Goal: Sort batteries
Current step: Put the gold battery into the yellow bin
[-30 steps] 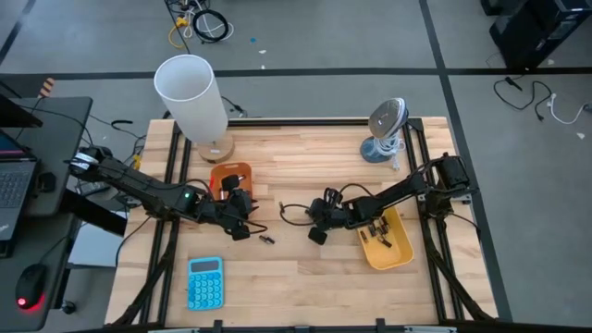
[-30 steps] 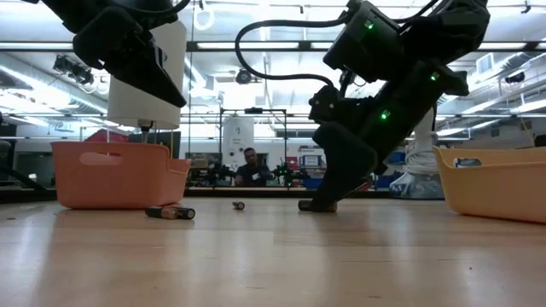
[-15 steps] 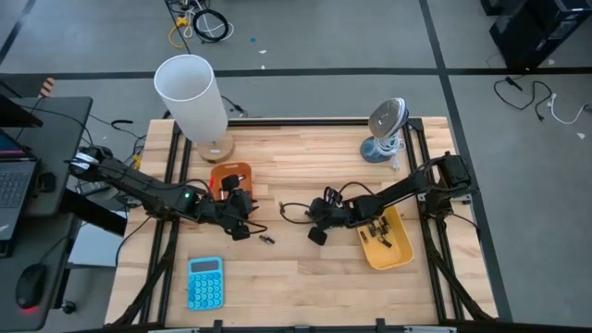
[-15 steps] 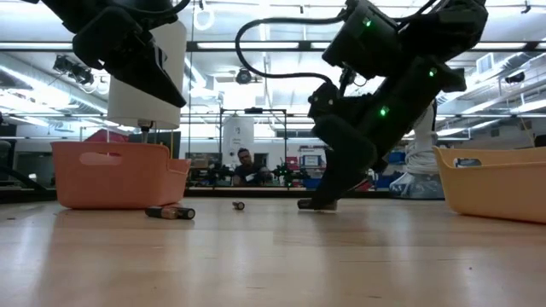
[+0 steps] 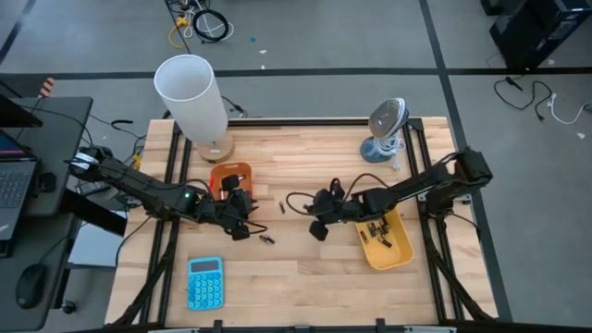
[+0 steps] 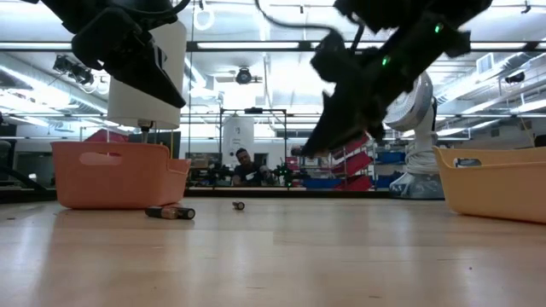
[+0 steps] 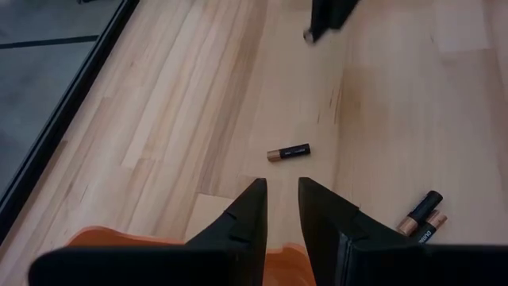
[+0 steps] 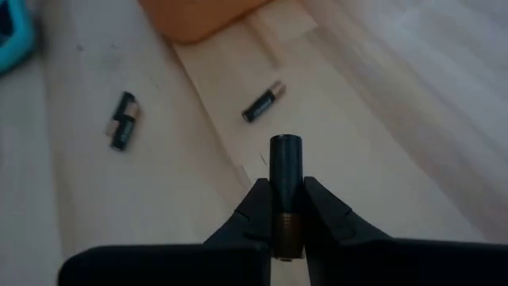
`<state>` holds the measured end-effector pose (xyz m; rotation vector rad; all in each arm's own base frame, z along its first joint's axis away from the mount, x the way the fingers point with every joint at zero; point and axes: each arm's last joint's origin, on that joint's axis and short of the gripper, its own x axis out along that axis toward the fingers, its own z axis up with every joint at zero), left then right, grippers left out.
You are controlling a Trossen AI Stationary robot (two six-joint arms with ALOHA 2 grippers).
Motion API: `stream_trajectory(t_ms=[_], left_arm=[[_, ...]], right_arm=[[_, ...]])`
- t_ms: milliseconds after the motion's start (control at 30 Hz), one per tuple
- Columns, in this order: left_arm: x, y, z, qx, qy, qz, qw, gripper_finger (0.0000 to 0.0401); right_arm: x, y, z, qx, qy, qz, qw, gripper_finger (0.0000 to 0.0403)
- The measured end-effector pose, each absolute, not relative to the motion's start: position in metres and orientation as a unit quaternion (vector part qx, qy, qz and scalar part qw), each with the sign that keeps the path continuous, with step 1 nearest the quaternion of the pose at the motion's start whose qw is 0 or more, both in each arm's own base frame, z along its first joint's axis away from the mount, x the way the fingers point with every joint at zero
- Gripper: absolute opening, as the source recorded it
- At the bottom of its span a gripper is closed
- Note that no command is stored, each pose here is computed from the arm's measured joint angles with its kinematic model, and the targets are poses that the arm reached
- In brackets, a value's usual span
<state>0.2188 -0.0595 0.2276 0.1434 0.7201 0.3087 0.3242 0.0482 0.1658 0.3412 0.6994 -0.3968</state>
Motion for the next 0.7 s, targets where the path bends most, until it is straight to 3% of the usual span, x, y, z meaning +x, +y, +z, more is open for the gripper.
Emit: stream_trajectory(t_ms=[500,700], left_arm=[[0.219,-0.059,0.228,0.071,0.350,0.152,0.922,0.0076],[0.219,-0.058,0.228,0.078,0.344,0.170,0.920,0.0076]], right_arm=[[0.241,0.053,0.240,0.112,0.433,-0.121,0.886,0.0033],[0.211,0.064,0.250,0.116,0.454,-0.143,0.872,0.0033]])
